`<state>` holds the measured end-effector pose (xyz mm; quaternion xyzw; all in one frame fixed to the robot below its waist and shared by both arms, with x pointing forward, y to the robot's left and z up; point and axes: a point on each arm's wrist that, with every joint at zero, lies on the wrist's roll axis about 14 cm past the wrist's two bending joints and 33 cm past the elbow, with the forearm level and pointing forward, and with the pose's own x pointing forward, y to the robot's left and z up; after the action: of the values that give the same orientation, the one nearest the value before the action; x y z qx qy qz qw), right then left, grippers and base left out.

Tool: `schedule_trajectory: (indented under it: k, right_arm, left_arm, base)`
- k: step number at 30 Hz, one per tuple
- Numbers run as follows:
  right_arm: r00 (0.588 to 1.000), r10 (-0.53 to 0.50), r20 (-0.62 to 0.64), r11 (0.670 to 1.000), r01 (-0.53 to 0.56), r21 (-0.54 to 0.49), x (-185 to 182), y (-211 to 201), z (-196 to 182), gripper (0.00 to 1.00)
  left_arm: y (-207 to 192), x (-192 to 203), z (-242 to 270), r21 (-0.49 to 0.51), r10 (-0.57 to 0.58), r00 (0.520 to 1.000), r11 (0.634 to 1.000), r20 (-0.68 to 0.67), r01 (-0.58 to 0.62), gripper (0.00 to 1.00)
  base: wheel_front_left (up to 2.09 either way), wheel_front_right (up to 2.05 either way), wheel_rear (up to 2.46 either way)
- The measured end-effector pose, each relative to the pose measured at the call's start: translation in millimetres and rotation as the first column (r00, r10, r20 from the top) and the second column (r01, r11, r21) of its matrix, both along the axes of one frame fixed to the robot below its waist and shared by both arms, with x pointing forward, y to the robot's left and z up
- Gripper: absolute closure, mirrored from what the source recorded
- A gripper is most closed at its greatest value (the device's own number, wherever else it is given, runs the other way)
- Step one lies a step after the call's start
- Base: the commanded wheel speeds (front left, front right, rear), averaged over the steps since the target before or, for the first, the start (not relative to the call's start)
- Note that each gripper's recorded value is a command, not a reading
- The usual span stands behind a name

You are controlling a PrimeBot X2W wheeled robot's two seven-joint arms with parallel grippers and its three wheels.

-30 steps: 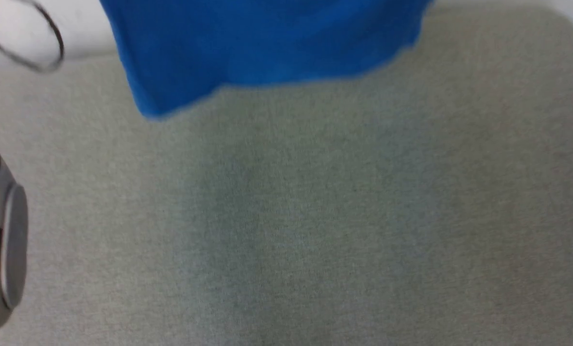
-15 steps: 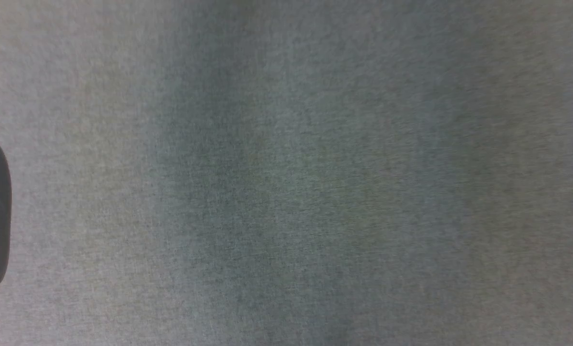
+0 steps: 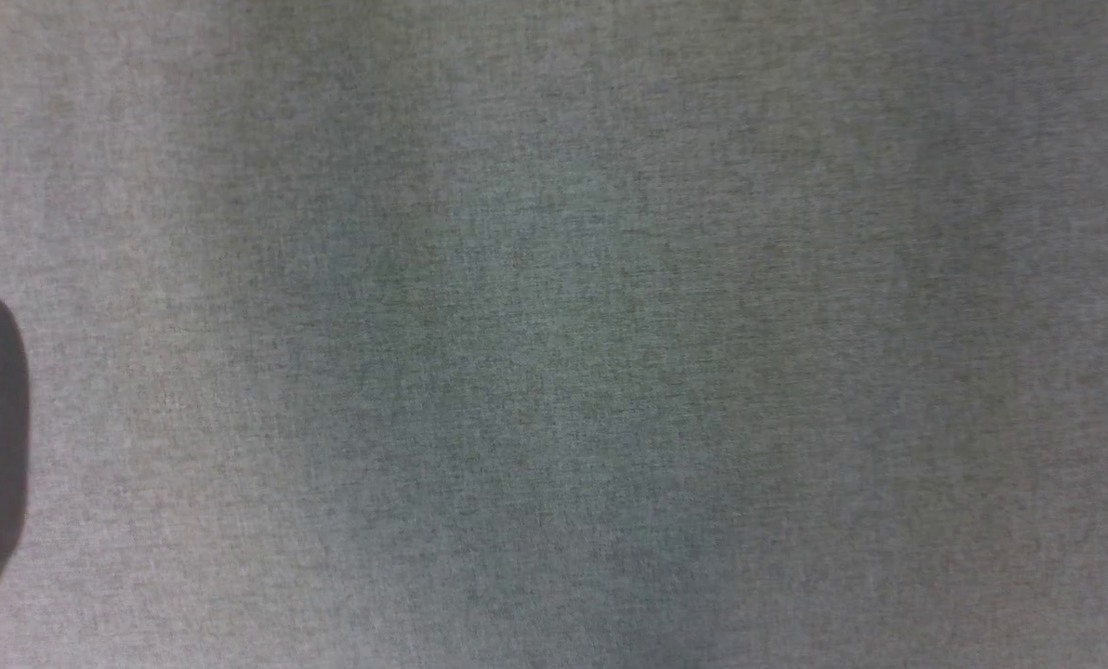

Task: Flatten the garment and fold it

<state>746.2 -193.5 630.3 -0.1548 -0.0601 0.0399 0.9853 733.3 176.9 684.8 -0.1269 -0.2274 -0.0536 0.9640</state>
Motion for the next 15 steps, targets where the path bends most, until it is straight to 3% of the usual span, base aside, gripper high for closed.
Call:
schedule_trajectory:
  k: [8,15]
  right_arm:
    - [0.993,0.116,-0.037,0.99,-0.113,0.083,-33,18,-30,1.0]
    - [0.981,0.153,-0.115,0.971,-0.127,0.204,-109,10,-57,1.0]
  left_arm:
    - [1,-35,-43,-0.03,-0.084,0.993,0.996,-0.08,0.082,1.0]
    - [-6,-111,-79,-0.056,-0.139,0.972,0.99,-0.189,0.131,1.0]
  base:
    - [0.0,0.0,0.0]
    - [0.0,0.0,0.0]
